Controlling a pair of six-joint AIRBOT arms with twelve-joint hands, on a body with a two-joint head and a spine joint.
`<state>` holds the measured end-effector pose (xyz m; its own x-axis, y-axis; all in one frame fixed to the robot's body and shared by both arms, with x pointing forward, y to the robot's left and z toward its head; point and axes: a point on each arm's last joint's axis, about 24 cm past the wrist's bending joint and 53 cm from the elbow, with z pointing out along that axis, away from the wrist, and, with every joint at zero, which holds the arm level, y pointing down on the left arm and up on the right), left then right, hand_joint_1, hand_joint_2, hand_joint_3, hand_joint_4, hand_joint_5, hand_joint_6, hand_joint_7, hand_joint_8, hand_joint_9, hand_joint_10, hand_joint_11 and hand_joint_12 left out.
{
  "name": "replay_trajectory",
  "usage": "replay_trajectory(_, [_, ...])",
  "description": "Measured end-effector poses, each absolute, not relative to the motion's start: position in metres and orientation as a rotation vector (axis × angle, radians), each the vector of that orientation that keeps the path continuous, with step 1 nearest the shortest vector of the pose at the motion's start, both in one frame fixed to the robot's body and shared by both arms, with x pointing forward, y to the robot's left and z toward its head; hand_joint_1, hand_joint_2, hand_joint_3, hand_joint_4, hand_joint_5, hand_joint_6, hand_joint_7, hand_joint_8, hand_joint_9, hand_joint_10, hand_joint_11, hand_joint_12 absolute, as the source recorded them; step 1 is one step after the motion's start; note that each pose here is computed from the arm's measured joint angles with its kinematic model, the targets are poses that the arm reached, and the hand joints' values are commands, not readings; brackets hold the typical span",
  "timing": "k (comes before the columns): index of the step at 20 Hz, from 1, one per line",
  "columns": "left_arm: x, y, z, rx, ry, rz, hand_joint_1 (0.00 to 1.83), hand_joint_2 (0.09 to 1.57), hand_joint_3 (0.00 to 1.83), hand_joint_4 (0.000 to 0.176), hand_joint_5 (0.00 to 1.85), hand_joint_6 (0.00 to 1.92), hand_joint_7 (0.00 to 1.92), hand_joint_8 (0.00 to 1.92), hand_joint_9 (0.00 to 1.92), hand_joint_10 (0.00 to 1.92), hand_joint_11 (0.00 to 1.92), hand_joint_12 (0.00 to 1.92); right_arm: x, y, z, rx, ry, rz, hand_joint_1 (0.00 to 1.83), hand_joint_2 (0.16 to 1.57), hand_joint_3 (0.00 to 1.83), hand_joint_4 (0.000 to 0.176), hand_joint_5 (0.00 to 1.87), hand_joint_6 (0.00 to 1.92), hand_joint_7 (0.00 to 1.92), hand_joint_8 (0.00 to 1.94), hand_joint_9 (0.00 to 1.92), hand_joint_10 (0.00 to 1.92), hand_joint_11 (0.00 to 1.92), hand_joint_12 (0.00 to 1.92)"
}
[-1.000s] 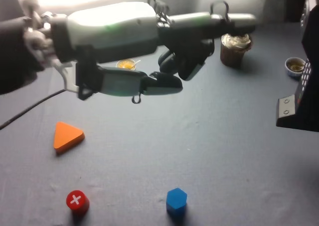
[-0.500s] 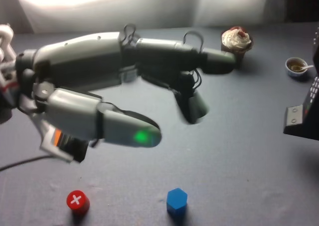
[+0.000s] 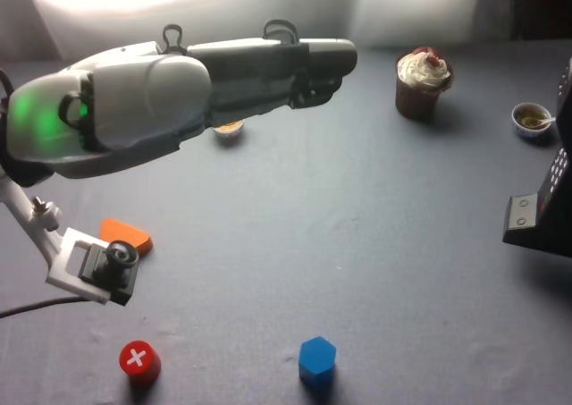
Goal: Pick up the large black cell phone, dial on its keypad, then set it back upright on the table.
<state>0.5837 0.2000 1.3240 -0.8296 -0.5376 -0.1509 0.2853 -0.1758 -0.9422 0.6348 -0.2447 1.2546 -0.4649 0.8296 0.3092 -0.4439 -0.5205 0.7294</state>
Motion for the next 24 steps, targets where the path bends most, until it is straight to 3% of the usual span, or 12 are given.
replay_trajectory(2, [0.584,0.202,1.330,-0.296,1.535,-2.066,0.00,1.15,0.00,0.000,0.16,0.00,0.12,0.00,0.11,0.00,0.00,0.23,0.637,-0.245,1.252,0.845,0.727,2.040,1.38,1.12,0.00,0.000,0.93,0.90,0.95,1.02,0.94,1.26,0.89,1.14])
replay_trajectory(6, [0.597,0.228,1.366,-0.363,1.351,-2.110,0.00,1.15,0.00,0.000,0.16,0.00,0.16,0.01,0.14,0.00,0.00,0.25,0.638,-0.239,1.245,0.853,0.736,2.048,1.38,1.12,0.00,0.000,0.95,0.84,0.95,1.04,0.89,1.32,0.87,1.19])
replay_trajectory(10, [0.597,0.225,1.362,-0.371,1.372,-2.104,0.00,1.15,0.00,0.000,0.16,0.00,0.17,0.00,0.14,0.00,0.00,0.26,0.642,-0.238,1.238,0.864,0.727,2.047,1.37,1.13,0.00,0.000,0.96,0.82,0.93,1.07,0.88,1.34,0.86,1.22])
replay_trajectory(11, [0.594,0.221,1.360,-0.373,1.388,-2.110,0.00,1.15,0.00,0.000,0.13,0.00,0.14,0.00,0.11,0.00,0.00,0.19,0.644,-0.237,1.236,0.867,0.731,2.043,1.37,1.15,0.00,0.000,0.95,0.80,0.88,1.16,0.83,1.42,0.84,1.28])
replay_trajectory(14, [0.594,0.220,1.359,-0.371,1.393,-2.112,0.00,1.16,0.00,0.000,0.17,0.00,0.17,0.00,0.15,0.00,0.00,0.29,0.645,-0.238,1.233,0.874,0.724,2.040,1.37,1.14,0.00,0.000,0.95,0.78,0.91,1.12,0.84,1.43,0.86,1.35])
replay_trajectory(18, [0.600,0.229,1.368,-0.429,1.325,-2.142,0.00,1.16,0.00,0.000,0.15,0.00,0.16,0.00,0.12,0.00,0.00,0.16,0.647,-0.237,1.230,0.875,0.714,2.040,1.38,1.12,0.00,0.000,0.99,0.75,0.94,1.06,0.87,1.38,0.87,1.27])
replay_trajectory(21, [0.603,0.235,1.373,-0.457,1.285,-2.152,0.00,1.16,0.00,0.000,0.17,0.00,0.20,0.00,0.15,0.00,0.00,0.29,0.647,-0.238,1.230,0.875,0.705,2.047,1.38,1.12,0.00,0.000,0.99,0.77,0.96,1.02,0.88,1.35,0.88,1.26])
replay_trajectory(24, [0.603,0.232,1.371,-0.453,1.294,-2.154,0.00,1.16,0.00,0.000,0.16,0.00,0.17,0.00,0.14,0.00,0.00,0.26,0.648,-0.238,1.229,0.877,0.699,2.045,1.38,1.13,0.00,0.000,0.97,0.80,0.94,1.03,0.88,1.38,0.89,1.30])
